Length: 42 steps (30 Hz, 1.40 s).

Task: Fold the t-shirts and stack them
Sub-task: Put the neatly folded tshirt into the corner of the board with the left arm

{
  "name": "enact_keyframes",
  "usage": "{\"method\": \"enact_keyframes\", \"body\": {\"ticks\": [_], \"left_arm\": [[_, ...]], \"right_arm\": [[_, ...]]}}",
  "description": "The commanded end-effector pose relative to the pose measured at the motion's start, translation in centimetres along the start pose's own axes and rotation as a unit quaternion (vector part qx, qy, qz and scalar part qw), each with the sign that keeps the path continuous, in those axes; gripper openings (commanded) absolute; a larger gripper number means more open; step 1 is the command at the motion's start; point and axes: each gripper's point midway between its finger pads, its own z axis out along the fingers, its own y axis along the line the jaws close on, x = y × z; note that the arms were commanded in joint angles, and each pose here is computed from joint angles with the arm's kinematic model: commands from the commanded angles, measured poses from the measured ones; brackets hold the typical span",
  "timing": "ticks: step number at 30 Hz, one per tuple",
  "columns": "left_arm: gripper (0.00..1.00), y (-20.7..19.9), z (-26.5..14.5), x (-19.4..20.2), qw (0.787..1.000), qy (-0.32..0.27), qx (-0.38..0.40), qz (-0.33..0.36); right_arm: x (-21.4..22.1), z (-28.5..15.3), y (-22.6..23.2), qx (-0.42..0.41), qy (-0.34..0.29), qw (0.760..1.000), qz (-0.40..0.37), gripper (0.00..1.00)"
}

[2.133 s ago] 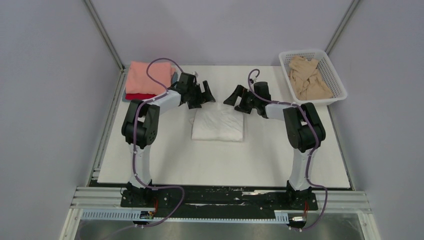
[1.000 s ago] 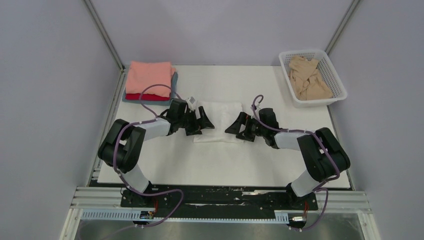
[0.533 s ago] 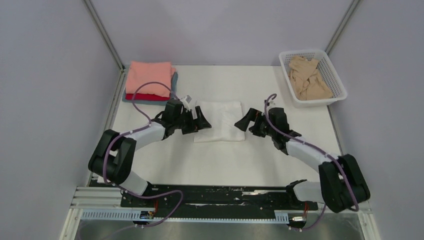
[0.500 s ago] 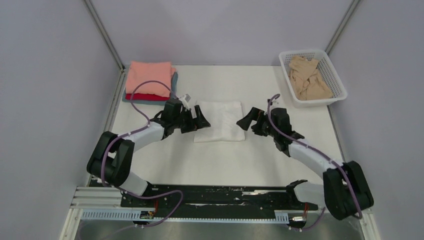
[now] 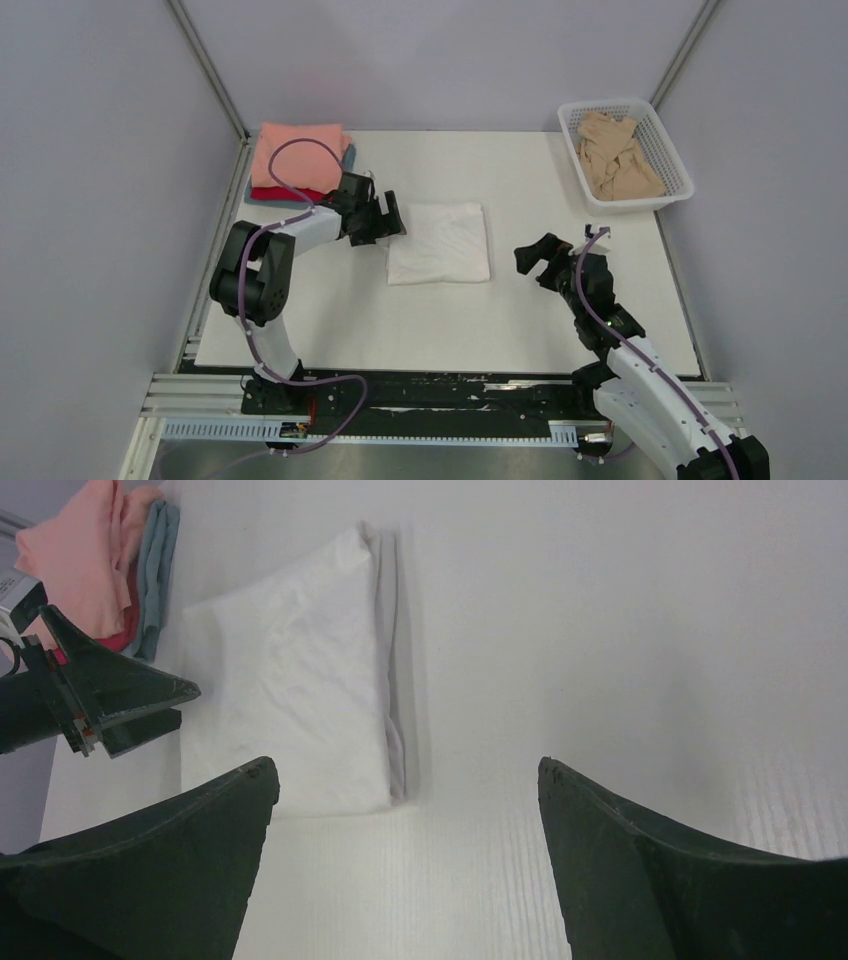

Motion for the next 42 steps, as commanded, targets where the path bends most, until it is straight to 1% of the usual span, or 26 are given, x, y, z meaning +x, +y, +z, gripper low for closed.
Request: {"method": "enact_keyframes", "body": {"ticks": [1, 4, 8, 12, 14, 15, 16, 18, 19, 20, 21, 22, 24, 26, 27, 28, 29, 30, 31, 32, 35, 36, 37, 38, 41, 42], "left_arm": [[1.00, 0.0, 1.0, 0.8, 1.000, 0.027, 0.002, 0.010], [1.00, -0.2, 1.9, 1.8, 0.999, 0.041, 0.003, 0.012], [0.94, -1.3, 2.7, 3.7, 0.997, 0.062, -0.009, 0.035], [0.85, -1.3, 3.5, 4.9, 0.995, 0.066, -0.057, 0.051], [0.78, -1.3, 3.8, 5.4, 0.993, 0.068, -0.084, 0.057], [0.70, -0.9, 4.2, 5.8, 0.991, 0.070, -0.100, 0.056], [0.64, -0.9, 4.3, 5.6, 0.989, 0.067, -0.117, 0.061], [0.41, -0.8, 4.8, 5.8, 0.986, 0.073, -0.134, 0.065], [0.35, -0.5, 5.2, 6.1, 0.985, 0.078, -0.142, 0.064], [0.26, -0.6, 5.3, 5.7, 0.984, 0.075, -0.149, 0.065], [0.21, -0.4, 5.4, 5.6, 0.983, 0.073, -0.155, 0.066], [0.10, -0.3, 5.4, 4.9, 0.982, 0.062, -0.165, 0.069], [0.00, -0.1, 5.2, 3.6, 0.979, 0.043, -0.181, 0.084], [0.00, 0.2, 4.6, 1.7, 0.972, 0.017, -0.202, 0.117], [0.00, 0.4, 4.0, 0.1, 0.968, -0.012, -0.218, 0.127], [0.00, 0.4, 3.6, -1.0, 0.962, -0.026, -0.222, 0.154], [0.00, 0.1, 3.0, -3.0, 0.958, -0.062, -0.228, 0.164], [0.00, 0.2, 2.5, -4.1, 0.950, -0.072, -0.232, 0.197], [0.00, -0.3, 1.9, -6.0, 0.947, -0.103, -0.225, 0.204], [0.00, -0.4, 1.2, -7.2, 0.939, -0.114, -0.224, 0.236], [0.00, 0.0, -0.5, -11.5, 0.917, -0.167, -0.235, 0.275], [0.00, 0.1, -1.1, -12.6, 0.907, -0.176, -0.240, 0.300], [0.00, 0.3, -1.7, -14.2, 0.901, -0.196, -0.244, 0.301], [0.00, 0.5, -2.1, -15.1, 0.892, -0.199, -0.249, 0.321], [0.00, 1.6, -4.0, -19.2, 0.867, -0.231, -0.284, 0.337], [0.00, 1.9, -4.2, -20.0, 0.862, -0.236, -0.292, 0.340]], "right_arm": [[-1.3, -0.4, -0.6, 0.017, -0.030, 0.999, -0.001, 1.00], [-1.2, -0.3, -0.8, 0.023, -0.029, 0.999, -0.004, 1.00], [-1.1, 0.1, -2.0, 0.051, -0.031, 0.998, -0.010, 1.00], [-0.8, 0.3, -2.4, 0.061, -0.027, 0.998, -0.011, 1.00], [-0.8, 0.4, -2.4, 0.063, -0.027, 0.998, -0.011, 1.00], [-0.8, 0.4, -2.5, 0.064, -0.027, 0.998, -0.011, 1.00], [-0.8, 0.4, -2.5, 0.064, -0.026, 0.998, -0.011, 1.00], [-0.7, 0.4, -2.5, 0.064, -0.026, 0.998, -0.011, 1.00], [-0.7, 0.4, -2.5, 0.063, -0.026, 0.998, -0.012, 1.00], [-0.7, 0.3, -2.5, 0.063, -0.027, 0.998, -0.012, 1.00], [-0.7, 0.3, -2.6, 0.064, -0.027, 0.998, -0.012, 1.00], [-0.8, 0.3, -2.6, 0.064, -0.028, 0.997, -0.012, 1.00], [-0.9, 0.3, -2.5, 0.064, -0.031, 0.997, -0.012, 1.00], [-1.0, 0.2, -2.5, 0.064, -0.034, 0.997, -0.012, 1.00], [-1.1, 0.2, -2.6, 0.064, -0.036, 0.997, -0.012, 1.00], [-1.0, 0.2, -2.5, 0.063, -0.036, 0.997, -0.012, 1.00], [-1.0, 0.3, -2.5, 0.063, -0.035, 0.997, -0.013, 1.00], [-1.1, 0.3, -2.4, 0.061, -0.035, 0.997, -0.014, 1.00], [-1.0, 0.3, -2.3, 0.059, -0.034, 0.998, -0.015, 1.00], [-1.0, 0.4, -2.2, 0.056, -0.033, 0.998, -0.015, 1.00], [-1.0, 0.5, -2.2, 0.054, -0.033, 0.998, -0.017, 1.00], [-1.1, 0.5, -2.2, 0.054, -0.034, 0.998, -0.018, 1.00], [-1.1, 0.5, -2.2, 0.055, -0.036, 0.998, -0.018, 1.00], [-1.1, 0.6, -2.2, 0.055, -0.036, 0.998, -0.018, 1.00], [-1.1, 0.8, -2.3, 0.057, -0.038, 0.997, -0.020, 1.00], [-1.1, 0.8, -2.4, 0.059, -0.038, 0.997, -0.021, 1.00]]}}
